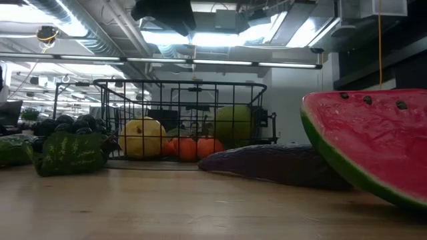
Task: Build produce basket
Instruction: Put the purple grapes into the black wire basket
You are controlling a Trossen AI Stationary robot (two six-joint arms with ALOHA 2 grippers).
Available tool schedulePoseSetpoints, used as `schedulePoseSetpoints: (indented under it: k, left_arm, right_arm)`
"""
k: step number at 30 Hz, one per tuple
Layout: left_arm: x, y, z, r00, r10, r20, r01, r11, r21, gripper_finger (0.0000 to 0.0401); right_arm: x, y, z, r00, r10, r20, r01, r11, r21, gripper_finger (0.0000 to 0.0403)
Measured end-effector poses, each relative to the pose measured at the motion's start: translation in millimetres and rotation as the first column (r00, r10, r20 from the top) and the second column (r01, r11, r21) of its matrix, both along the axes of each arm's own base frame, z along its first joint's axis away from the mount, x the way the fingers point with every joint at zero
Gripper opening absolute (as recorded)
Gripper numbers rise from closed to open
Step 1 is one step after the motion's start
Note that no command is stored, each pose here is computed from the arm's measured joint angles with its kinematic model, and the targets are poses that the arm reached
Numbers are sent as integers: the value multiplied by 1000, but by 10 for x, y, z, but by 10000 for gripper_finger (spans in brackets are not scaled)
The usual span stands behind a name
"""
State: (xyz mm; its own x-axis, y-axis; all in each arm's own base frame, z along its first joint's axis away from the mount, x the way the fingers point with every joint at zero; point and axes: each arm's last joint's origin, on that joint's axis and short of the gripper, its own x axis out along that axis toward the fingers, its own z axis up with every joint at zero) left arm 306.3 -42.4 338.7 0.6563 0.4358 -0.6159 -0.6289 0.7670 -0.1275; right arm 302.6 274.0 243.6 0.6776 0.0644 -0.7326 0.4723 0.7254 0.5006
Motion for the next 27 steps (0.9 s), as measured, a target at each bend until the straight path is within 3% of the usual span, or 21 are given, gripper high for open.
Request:
schedulePoseSetpoints:
  k: [7, 11, 17, 23, 27]
  left_arm:
    - [-28, -156, -12, 997, -80, -15, 80, 996, -38, 127]
    - [-78, -328, -38, 982, -182, -45, 176, 978, -113, 129]
    - [-199, -639, -138, 965, -253, -70, 239, 958, -161, 126]
    - [-369, -937, -371, 963, -252, -92, 224, 944, -242, 126]
    - [-507, -1072, -595, 977, -176, -116, 130, 937, -323, 125]
  right_arm:
    - [0, 0, 0, 1000, 0, 0, 0, 1000, 0, 220]
    - [0, 0, 0, 1000, 0, 0, 0, 1000, 0, 220]
    - [0, 0, 0, 1000, 1, 0, -1, 1000, -1, 220]
    - [-1, -1, -1, 1000, 2, -1, -2, 1000, -3, 220]
    - [-1, -1, -1, 1000, 3, -1, -3, 1000, -4, 220]
